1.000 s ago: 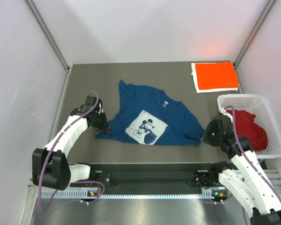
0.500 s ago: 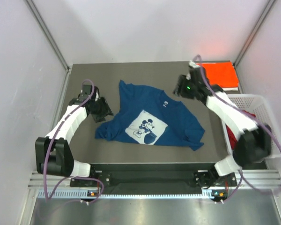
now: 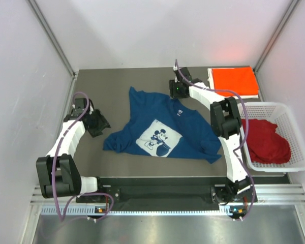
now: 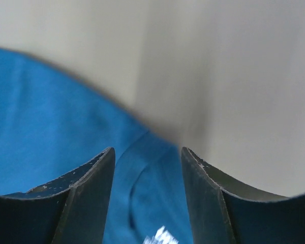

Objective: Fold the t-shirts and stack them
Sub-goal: Flatten the tshirt out

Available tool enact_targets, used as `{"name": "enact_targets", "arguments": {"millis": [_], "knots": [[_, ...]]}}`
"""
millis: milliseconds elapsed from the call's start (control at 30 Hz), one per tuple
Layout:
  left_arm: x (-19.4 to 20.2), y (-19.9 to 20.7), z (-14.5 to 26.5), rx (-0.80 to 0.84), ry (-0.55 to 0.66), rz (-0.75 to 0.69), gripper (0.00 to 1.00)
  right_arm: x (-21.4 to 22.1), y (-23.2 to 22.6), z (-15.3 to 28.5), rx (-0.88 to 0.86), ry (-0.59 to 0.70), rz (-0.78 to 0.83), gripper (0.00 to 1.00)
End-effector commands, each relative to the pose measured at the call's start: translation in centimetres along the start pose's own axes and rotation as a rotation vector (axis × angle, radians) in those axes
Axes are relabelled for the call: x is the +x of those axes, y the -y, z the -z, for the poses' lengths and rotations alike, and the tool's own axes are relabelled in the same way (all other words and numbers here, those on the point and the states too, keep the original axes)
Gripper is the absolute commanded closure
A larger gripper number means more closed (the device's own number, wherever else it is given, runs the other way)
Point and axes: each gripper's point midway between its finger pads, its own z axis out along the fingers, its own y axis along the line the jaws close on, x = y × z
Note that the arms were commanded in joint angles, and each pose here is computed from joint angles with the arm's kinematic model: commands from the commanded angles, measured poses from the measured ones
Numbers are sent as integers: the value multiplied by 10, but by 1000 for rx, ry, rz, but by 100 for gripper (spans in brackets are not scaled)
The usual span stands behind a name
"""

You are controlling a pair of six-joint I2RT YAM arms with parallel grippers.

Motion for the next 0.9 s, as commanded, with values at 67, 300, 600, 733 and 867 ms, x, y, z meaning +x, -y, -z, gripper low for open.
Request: {"name": "enact_targets", "arguments": {"millis": [67,300,600,733,867], "knots": [[-4,22,0,118,7,-24,42,-27,3,-10,43,76,104,45],[1,23,-8,129,-23,-5,43,-13,23,2,129,54,118,100],[8,31,-14,171,-70,47,44,4,55,132,256,53,2,100],[5,31,-10,166,-52,31,44,51,68,177,289,0,-42,100],[6,32,-5,172,-56,16,44,127,79,197,320,-109,-89,100]]}}
